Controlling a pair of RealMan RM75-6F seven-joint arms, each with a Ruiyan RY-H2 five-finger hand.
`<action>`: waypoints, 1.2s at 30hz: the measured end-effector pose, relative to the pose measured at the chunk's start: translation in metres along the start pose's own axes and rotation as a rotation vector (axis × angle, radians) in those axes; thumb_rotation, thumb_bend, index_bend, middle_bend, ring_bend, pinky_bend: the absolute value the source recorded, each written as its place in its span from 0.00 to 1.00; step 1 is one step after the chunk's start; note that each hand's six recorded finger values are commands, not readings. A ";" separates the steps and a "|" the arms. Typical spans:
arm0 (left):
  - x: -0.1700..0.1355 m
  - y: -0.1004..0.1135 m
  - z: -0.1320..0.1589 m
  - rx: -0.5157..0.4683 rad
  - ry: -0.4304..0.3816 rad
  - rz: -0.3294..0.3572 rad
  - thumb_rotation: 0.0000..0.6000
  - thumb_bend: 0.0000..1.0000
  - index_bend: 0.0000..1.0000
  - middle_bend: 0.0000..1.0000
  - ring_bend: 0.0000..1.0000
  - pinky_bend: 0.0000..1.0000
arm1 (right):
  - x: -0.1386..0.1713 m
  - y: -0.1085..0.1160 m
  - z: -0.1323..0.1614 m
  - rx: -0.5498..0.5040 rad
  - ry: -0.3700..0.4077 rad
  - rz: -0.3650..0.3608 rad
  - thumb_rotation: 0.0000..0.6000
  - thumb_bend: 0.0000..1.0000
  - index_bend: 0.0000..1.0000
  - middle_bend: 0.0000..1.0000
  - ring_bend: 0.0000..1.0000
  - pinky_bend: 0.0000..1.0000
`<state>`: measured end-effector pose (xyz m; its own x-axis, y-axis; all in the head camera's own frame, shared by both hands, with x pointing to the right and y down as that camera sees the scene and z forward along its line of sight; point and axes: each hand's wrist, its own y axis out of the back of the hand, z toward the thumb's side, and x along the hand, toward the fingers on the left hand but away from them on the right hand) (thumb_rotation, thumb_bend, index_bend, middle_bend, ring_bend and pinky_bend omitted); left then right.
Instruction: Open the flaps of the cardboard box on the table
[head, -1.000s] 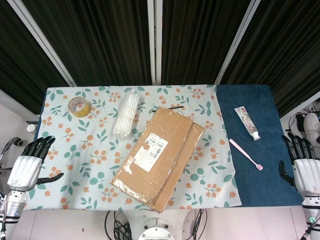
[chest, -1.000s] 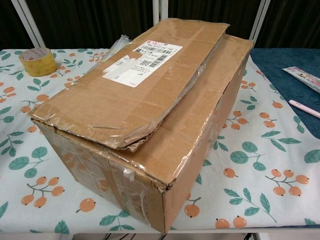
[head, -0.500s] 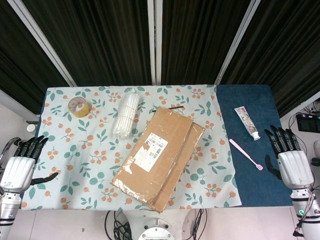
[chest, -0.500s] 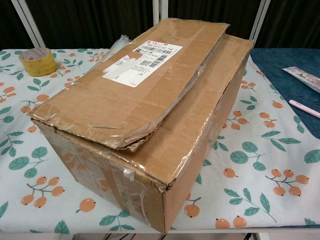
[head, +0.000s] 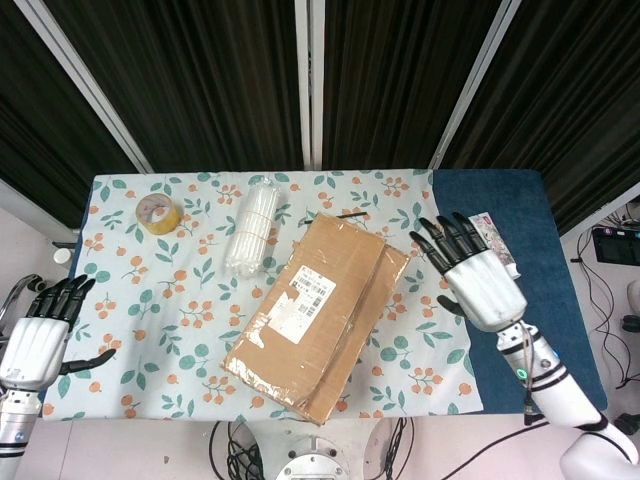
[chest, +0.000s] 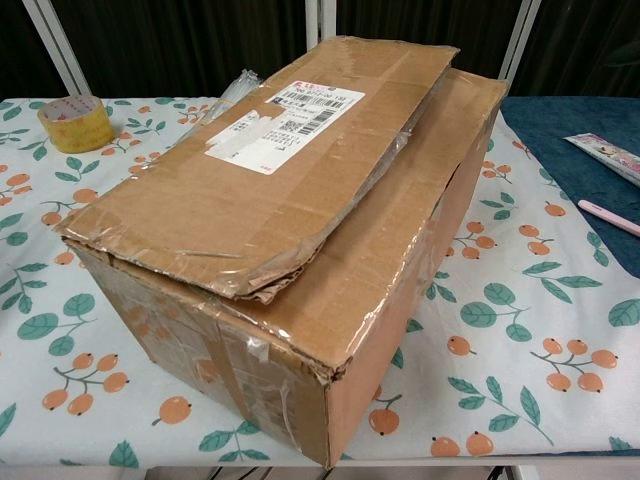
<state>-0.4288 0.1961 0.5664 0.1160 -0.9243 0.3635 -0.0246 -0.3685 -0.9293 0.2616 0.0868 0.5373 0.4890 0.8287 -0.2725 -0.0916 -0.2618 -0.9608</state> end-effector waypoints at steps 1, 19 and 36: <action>0.000 0.000 0.000 -0.001 0.000 0.000 0.71 0.03 0.07 0.06 0.07 0.16 | -0.007 -0.002 0.006 -0.003 0.013 0.006 1.00 0.00 0.00 0.00 0.00 0.00; 0.006 -0.002 -0.004 -0.005 -0.001 -0.015 0.71 0.03 0.07 0.06 0.07 0.16 | -0.057 -0.042 0.053 -0.039 0.082 0.037 1.00 0.00 0.00 0.00 0.00 0.00; 0.005 0.003 -0.001 -0.001 -0.001 -0.018 0.72 0.03 0.07 0.06 0.07 0.16 | -0.077 -0.056 0.071 -0.056 0.125 0.002 1.00 0.05 0.00 0.00 0.00 0.00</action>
<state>-0.4294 0.1904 0.5655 0.1173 -0.9175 0.3800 -0.0231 -0.3851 -0.9226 0.1671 0.0725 0.6084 0.5932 0.7610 -0.2625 -0.0462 -0.2934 -0.9549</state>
